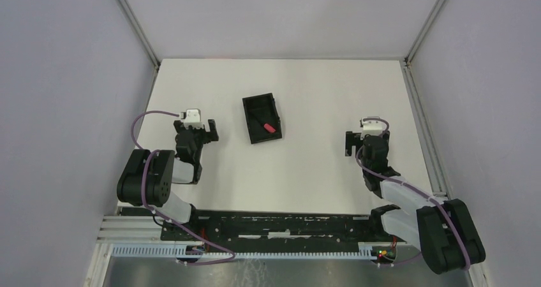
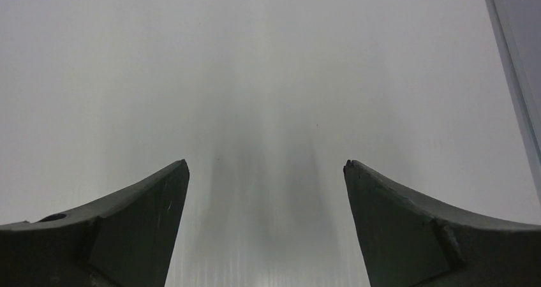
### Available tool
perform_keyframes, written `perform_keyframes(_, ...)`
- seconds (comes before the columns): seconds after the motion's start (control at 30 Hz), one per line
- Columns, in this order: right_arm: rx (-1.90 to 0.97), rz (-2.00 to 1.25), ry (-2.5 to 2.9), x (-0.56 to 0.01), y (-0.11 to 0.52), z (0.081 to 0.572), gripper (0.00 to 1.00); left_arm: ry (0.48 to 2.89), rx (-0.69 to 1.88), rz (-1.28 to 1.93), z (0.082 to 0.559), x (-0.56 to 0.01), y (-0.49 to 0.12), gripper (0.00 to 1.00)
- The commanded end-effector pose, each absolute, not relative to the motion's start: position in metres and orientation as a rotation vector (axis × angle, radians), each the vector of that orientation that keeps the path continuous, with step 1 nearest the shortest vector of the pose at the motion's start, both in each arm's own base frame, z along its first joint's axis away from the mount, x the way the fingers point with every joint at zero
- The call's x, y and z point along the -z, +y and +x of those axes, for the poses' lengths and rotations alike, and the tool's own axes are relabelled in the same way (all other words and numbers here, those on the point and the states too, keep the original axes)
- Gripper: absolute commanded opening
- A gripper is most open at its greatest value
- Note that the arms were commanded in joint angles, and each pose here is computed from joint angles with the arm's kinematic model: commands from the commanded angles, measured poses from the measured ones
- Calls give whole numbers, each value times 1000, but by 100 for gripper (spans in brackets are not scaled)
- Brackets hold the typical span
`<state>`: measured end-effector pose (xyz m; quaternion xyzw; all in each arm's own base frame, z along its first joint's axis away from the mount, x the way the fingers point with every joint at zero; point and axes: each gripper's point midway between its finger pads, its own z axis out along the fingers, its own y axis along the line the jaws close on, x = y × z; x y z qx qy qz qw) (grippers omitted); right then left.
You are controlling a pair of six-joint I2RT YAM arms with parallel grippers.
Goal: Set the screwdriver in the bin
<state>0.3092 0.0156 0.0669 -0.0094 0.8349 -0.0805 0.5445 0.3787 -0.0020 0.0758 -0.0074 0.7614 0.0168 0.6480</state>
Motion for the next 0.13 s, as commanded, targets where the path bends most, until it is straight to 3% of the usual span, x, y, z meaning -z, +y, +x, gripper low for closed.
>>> perform_keyframes(0.0, 175, 53, 1832, -95, 12, 323, 98, 1695, -23, -37, 380, -87, -2, 100)
perform_keyframes(0.1, 183, 48, 1841, -93, 11, 323, 98, 1693, -22, -36, 381, -87, -2, 100)
